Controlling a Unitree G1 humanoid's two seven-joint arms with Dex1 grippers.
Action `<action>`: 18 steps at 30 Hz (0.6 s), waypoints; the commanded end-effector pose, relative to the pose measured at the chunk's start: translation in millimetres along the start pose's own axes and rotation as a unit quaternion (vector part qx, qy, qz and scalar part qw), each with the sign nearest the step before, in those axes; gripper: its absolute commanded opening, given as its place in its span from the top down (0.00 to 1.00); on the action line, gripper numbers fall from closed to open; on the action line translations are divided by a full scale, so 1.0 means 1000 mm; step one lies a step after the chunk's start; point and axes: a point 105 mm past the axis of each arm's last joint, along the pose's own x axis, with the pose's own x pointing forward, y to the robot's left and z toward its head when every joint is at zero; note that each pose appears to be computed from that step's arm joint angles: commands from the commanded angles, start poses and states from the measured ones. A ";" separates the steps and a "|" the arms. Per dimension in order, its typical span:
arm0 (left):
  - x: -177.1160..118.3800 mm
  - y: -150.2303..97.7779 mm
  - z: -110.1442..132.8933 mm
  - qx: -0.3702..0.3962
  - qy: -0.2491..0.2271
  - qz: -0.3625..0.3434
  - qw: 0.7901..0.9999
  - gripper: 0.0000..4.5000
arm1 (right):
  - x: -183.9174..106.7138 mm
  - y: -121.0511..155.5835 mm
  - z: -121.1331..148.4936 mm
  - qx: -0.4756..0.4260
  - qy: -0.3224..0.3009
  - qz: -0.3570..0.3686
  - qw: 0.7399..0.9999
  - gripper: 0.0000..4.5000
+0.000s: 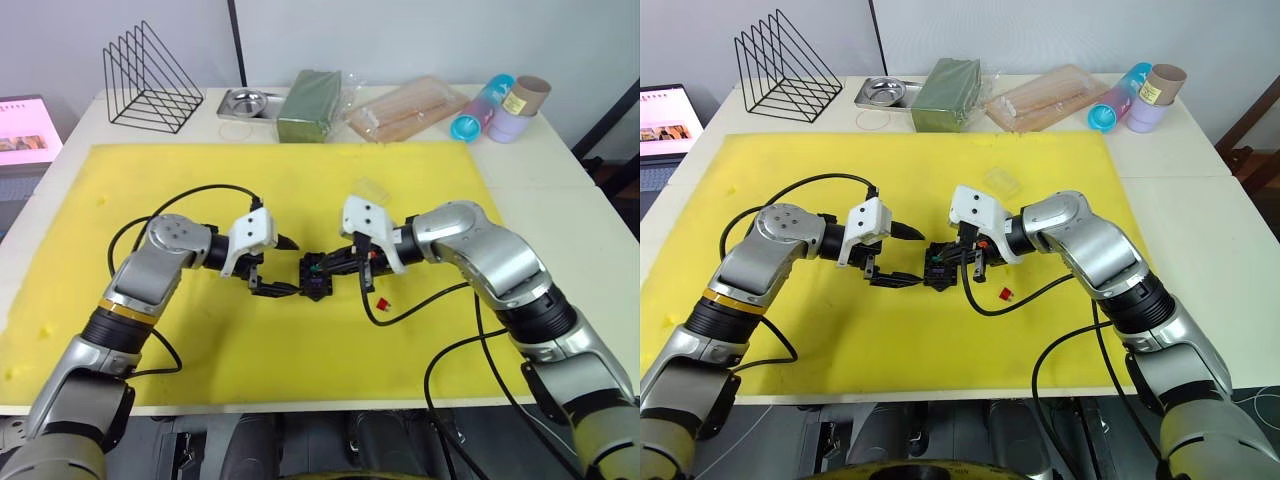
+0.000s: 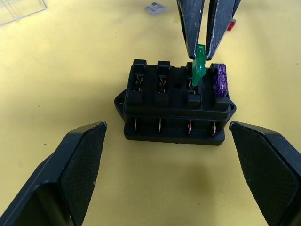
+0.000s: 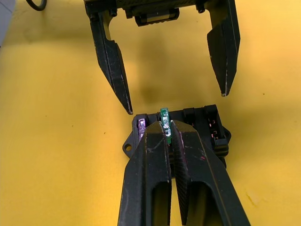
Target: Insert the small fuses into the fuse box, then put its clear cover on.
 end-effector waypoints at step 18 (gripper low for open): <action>0.000 0.001 0.007 0.019 -0.008 0.004 1.000 0.01 | 0.001 -0.002 0.008 -0.011 -0.005 -0.005 1.000 1.00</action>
